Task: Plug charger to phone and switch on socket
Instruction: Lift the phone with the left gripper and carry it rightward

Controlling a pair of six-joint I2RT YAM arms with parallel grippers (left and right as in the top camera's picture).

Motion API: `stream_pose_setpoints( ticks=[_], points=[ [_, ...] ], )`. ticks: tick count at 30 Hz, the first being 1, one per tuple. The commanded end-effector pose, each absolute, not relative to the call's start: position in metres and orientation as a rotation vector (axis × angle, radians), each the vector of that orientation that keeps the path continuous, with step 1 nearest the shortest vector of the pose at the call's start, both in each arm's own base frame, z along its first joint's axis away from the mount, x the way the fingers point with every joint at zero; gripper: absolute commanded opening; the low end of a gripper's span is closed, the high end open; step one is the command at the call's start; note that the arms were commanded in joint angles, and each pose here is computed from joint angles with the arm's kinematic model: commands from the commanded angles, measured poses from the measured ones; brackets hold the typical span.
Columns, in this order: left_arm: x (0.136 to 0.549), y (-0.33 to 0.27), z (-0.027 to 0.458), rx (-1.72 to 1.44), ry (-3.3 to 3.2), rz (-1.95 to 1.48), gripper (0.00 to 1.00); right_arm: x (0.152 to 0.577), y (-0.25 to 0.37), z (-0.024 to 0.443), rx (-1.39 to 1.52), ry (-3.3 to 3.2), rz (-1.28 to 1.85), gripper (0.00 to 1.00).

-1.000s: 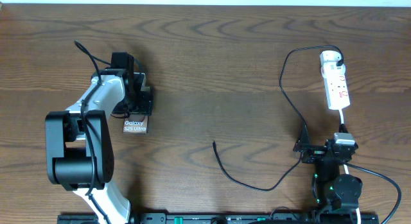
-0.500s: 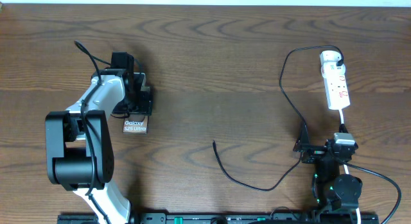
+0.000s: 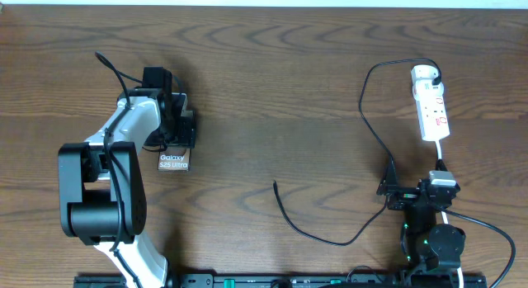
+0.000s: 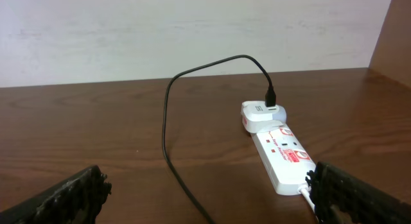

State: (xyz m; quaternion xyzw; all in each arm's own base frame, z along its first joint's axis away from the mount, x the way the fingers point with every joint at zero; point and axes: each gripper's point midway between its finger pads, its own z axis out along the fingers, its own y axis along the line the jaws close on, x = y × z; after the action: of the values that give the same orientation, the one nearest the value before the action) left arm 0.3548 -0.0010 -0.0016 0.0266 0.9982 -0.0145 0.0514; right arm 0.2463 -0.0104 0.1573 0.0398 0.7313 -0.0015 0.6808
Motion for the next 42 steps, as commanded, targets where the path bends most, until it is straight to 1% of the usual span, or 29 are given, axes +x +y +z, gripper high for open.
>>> stream_pose_setpoints(
  ticks=[1, 17, 19, 23, 26, 35, 39, 42],
  points=[
    [0.361, -0.001, 0.0, 0.082, 3.029, -0.056, 0.07, 0.246, -0.012, 0.157, 0.083, 1.641, -0.016, 0.99],
    [0.374, 0.0, 0.048, 0.065, 2.926, -0.051, 0.07, 0.246, -0.012, 0.157, 0.083, 1.641, -0.016, 0.99],
    [0.374, -0.005, 0.054, 0.066, 2.913, -0.091, 0.07, 0.246, -0.012, 0.157, 0.083, 1.641, -0.016, 0.99],
    [0.374, -0.024, 0.067, 0.077, 2.877, -0.25, 0.07, 0.246, -0.012, 0.157, 0.083, 1.641, -0.016, 0.99],
    [0.373, -0.042, 0.079, 0.027, 2.845, -0.412, 0.07, 0.246, -0.012, 0.157, 0.083, 1.641, -0.016, 0.99],
    [0.367, -0.1, 0.115, -0.286, 2.764, -1.027, 0.07, 0.246, -0.012, 0.157, 0.083, 1.641, -0.016, 0.99],
    [0.364, -0.117, 0.132, -0.351, 2.716, -1.261, 0.07, 0.246, -0.012, 0.157, 0.083, 1.64, -0.016, 0.99],
    [0.361, -0.127, 0.144, -0.467, 2.695, -1.417, 0.08, 0.246, -0.012, 0.157, 0.083, 1.641, -0.016, 0.99]
  ],
)
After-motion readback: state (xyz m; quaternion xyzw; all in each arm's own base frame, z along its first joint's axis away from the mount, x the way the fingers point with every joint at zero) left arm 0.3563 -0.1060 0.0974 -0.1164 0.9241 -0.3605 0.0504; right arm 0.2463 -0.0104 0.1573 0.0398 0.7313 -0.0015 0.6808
